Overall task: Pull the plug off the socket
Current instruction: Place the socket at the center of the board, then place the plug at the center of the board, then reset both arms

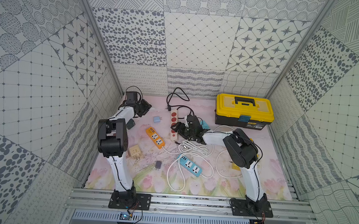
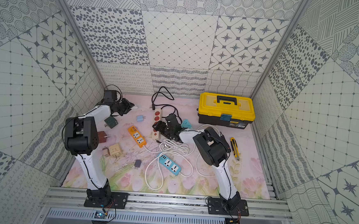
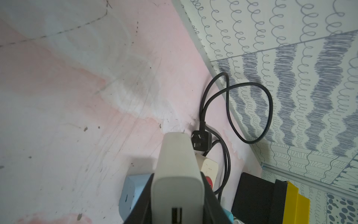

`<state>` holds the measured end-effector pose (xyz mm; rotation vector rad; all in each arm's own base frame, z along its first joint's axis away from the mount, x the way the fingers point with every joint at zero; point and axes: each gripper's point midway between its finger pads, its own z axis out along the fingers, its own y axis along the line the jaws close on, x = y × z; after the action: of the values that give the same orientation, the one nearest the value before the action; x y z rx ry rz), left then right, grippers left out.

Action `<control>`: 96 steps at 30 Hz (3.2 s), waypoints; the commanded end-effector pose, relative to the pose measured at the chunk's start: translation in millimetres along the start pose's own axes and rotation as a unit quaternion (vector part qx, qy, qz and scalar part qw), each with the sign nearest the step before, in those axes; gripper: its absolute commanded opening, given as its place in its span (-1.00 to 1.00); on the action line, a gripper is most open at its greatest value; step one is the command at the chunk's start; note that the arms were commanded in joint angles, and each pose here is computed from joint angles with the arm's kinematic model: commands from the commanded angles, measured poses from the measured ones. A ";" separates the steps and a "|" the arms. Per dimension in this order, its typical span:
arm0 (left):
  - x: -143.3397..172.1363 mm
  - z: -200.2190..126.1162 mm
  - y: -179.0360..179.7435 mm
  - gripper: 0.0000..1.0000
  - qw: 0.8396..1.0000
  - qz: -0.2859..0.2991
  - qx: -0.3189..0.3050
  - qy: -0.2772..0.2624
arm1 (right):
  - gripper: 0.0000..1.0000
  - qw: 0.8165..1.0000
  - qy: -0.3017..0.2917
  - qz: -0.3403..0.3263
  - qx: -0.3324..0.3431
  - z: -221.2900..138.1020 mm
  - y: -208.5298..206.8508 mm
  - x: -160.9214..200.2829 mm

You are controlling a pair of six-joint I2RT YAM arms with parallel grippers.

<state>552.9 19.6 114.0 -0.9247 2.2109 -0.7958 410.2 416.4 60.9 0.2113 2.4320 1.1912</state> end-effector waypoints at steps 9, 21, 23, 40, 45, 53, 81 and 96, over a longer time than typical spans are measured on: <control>-28.0 33.6 15.7 -0.91 0.999 -0.007 -0.006 -0.044 | 0.92 0.991 -0.047 -0.116 0.038 -72.8 35.4 -23.4; -18.6 52.2 50.7 -0.31 0.999 -0.025 -0.031 -0.024 | 0.96 0.986 -0.072 -0.143 0.050 -106.0 36.1 -24.3; -20.2 47.5 51.4 -0.20 0.999 -0.023 -0.035 -0.029 | 0.96 0.986 -0.069 -0.143 0.053 -105.1 33.1 -23.1; -10.0 -39.1 44.6 0.84 0.993 0.033 -0.102 -0.057 | 0.98 0.949 -0.178 -0.172 0.196 -224.1 -47.7 -72.5; 5.1 -61.0 27.5 0.97 0.990 0.102 -0.083 -0.056 | 0.98 0.905 -0.273 -0.150 0.289 -301.1 -97.2 -106.9; 65.8 -86.1 -8.7 0.98 0.939 0.332 -0.026 -0.090 | 1.00 0.820 -0.368 -0.268 0.346 -356.0 -111.2 -126.4; 139.7 -83.0 56.3 0.98 0.863 0.467 0.034 -0.191 | 0.99 0.823 -0.351 -0.354 0.271 -309.3 -202.5 -124.5; 125.7 -77.4 63.8 0.98 0.870 0.452 -0.028 -0.197 | 0.98 0.824 -0.367 -0.291 0.321 -325.7 -222.4 -139.1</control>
<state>391.0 -20.9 64.6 0.0173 2.0393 -0.1187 399.3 2.5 95.9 0.0566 1.9034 -0.0387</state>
